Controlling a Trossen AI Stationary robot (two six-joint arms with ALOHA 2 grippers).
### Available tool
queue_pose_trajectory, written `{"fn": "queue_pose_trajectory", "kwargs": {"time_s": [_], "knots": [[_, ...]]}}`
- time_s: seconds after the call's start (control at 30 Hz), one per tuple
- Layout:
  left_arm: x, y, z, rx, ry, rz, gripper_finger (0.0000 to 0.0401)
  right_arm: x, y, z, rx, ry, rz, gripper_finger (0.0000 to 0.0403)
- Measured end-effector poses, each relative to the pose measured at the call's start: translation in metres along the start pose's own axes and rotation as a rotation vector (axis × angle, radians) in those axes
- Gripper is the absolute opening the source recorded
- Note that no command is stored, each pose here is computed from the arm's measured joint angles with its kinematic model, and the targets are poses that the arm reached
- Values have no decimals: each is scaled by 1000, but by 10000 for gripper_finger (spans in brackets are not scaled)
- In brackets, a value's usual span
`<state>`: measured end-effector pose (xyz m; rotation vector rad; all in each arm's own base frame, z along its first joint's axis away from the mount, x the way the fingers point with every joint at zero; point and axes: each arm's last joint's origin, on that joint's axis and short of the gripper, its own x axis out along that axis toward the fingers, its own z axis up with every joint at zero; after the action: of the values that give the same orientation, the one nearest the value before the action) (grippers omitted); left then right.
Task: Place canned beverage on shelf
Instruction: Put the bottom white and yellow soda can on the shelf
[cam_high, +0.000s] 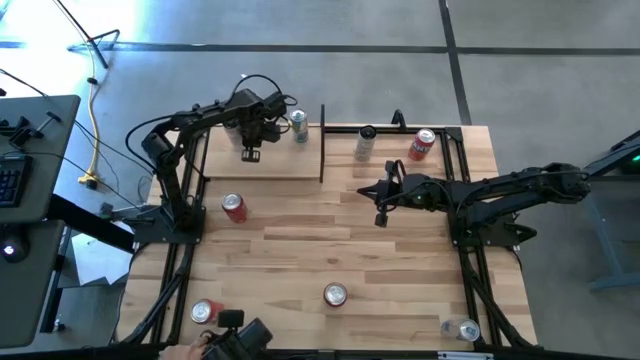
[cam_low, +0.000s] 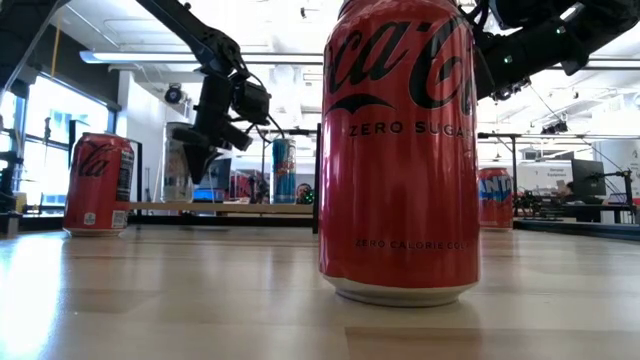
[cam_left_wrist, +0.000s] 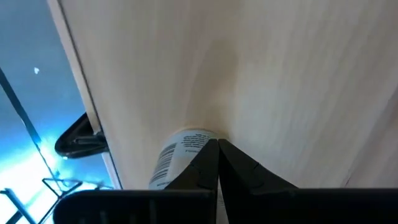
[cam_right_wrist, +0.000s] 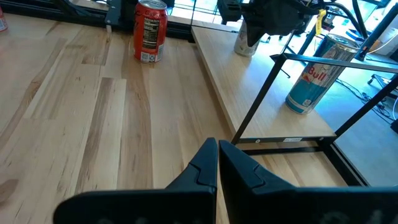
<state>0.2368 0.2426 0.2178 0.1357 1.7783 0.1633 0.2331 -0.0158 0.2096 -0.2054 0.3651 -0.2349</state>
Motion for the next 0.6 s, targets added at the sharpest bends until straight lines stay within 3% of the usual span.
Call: {"fn": "queue_pose_trajectory", "kwargs": {"time_s": [0.27,0.43,0.6], "knots": [[0,4,-4,-25,22,36,0,0,0,0,0,0,0,0],[-21,-2,-10,-38,-26,73,0,0,0,0,0,0,0,0],[-41,-17,-17,-19,-63,37,0,0,0,0,0,0,0,0]]}}
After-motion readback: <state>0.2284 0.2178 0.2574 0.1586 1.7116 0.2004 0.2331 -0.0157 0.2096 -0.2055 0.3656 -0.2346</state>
